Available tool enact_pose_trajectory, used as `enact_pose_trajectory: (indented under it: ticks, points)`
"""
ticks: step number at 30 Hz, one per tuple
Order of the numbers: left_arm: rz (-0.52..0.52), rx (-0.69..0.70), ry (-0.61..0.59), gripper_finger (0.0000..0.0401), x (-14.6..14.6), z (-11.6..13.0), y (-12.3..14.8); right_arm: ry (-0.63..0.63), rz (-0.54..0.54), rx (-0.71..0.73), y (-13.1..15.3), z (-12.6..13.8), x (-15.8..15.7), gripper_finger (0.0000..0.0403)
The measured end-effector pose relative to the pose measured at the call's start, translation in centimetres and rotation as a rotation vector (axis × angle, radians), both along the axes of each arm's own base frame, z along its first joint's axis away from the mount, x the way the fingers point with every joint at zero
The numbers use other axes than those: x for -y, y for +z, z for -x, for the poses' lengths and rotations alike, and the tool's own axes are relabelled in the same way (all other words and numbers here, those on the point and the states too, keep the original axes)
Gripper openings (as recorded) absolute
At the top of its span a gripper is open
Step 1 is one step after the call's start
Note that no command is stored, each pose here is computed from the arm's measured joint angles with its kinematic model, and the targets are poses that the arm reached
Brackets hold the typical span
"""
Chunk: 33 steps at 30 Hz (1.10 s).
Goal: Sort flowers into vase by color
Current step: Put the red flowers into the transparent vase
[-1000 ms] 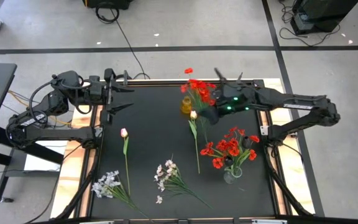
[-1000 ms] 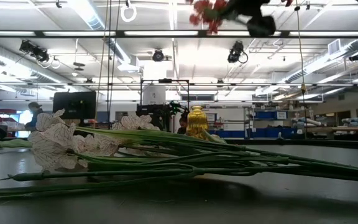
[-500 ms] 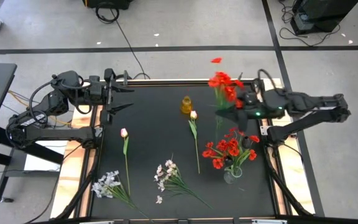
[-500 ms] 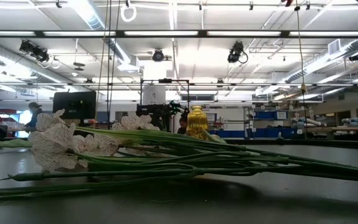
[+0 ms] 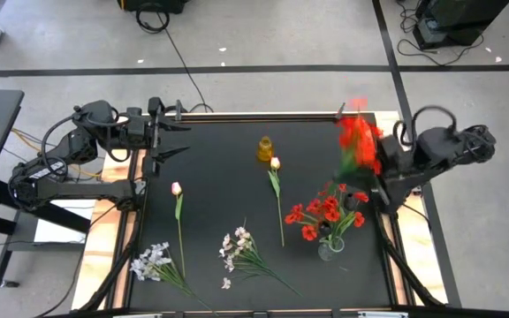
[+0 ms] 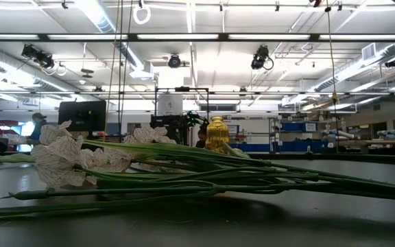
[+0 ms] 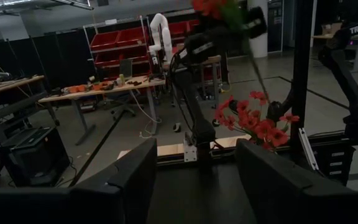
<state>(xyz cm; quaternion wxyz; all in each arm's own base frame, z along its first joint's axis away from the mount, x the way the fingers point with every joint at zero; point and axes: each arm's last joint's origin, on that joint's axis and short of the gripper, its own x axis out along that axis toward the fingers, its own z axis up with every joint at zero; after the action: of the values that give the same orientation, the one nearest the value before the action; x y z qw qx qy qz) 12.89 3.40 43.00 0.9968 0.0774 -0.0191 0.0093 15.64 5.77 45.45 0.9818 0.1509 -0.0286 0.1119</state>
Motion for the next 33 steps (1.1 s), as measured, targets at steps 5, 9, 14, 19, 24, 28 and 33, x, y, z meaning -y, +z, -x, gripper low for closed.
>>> enact_pose_trajectory:
  ticks: [5,9,14,19,24,28,33]
  points:
    - [0.000,0.000,0.000,0.0224,0.0,0.0,0.0,0.126,0.125,-0.002,-0.5,-0.3,-1.3,0.0022]
    - [0.000,0.000,0.000,0.0224,0.0,0.0,0.0,0.139,0.232,0.041,-0.4,-0.1,-1.7,0.0016]
    - [0.000,0.000,0.000,0.0224,0.0,0.0,0.0,0.140,0.344,0.145,0.5,1.9,-1.6,0.0015]
    - [0.000,0.000,0.000,0.0224,0.0,0.0,0.0,0.141,0.369,0.216,1.2,4.8,-1.1,0.0015]
    - [0.000,0.000,0.000,0.0224,0.0,0.0,0.0,0.167,0.325,0.263,1.8,7.0,-0.6,0.0014]
    - [0.000,0.000,0.000,0.0224,0.0,0.0,0.0,0.199,0.327,0.269,1.8,7.5,-0.9,0.0014]
    - [0.000,0.000,0.000,0.0224,0.0,0.0,0.0,0.174,0.450,0.188,0.7,6.5,-2.0,0.0014]
